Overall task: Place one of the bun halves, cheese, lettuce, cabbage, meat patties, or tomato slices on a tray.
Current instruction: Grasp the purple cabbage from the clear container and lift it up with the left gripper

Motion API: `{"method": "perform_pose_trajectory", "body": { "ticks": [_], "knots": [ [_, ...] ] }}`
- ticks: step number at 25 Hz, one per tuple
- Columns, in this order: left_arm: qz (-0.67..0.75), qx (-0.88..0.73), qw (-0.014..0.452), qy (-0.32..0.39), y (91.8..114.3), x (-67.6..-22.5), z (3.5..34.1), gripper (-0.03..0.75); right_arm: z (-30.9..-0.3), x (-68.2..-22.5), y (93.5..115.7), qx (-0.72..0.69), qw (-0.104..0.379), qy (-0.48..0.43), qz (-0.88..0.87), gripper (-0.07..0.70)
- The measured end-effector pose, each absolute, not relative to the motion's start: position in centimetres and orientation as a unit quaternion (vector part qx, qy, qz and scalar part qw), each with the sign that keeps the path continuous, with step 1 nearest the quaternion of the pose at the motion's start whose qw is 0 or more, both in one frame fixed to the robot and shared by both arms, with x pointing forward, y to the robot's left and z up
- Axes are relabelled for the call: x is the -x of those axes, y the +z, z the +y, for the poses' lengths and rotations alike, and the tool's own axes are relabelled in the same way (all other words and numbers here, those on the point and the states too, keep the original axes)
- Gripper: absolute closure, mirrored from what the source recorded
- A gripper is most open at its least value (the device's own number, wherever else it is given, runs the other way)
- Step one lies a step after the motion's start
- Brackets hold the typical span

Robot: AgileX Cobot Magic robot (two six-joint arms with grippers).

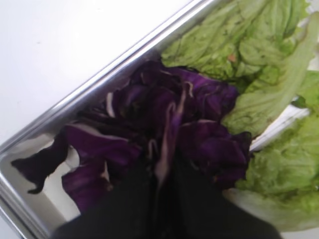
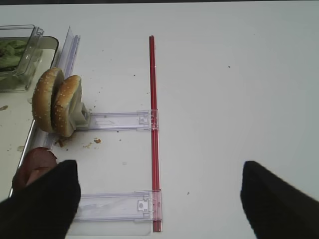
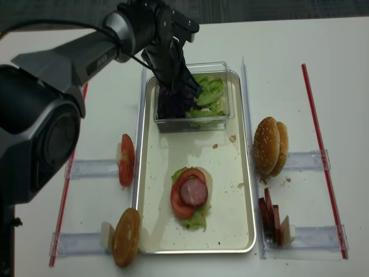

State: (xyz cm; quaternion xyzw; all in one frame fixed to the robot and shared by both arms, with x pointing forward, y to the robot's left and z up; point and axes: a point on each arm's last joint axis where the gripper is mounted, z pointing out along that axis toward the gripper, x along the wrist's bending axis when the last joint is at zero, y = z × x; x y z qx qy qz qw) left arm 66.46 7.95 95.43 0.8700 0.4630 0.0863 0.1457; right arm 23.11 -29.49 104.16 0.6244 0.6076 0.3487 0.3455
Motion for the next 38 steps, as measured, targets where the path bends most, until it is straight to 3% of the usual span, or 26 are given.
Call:
{"method": "perform_pose_trajectory", "body": {
  "ticks": [22,38],
  "knots": [
    [0.460,-0.873,0.140,0.081,102.9,-66.8,7.7,0.703,-29.5,-23.1,104.2,-0.624,0.346,0.349,0.608,-0.034],
    [0.460,-0.872,0.145,0.084,103.3,-66.9,7.7,0.703,-29.5,-23.1,104.2,-0.624,0.346,0.349,0.608,-0.034]
  ]
}}
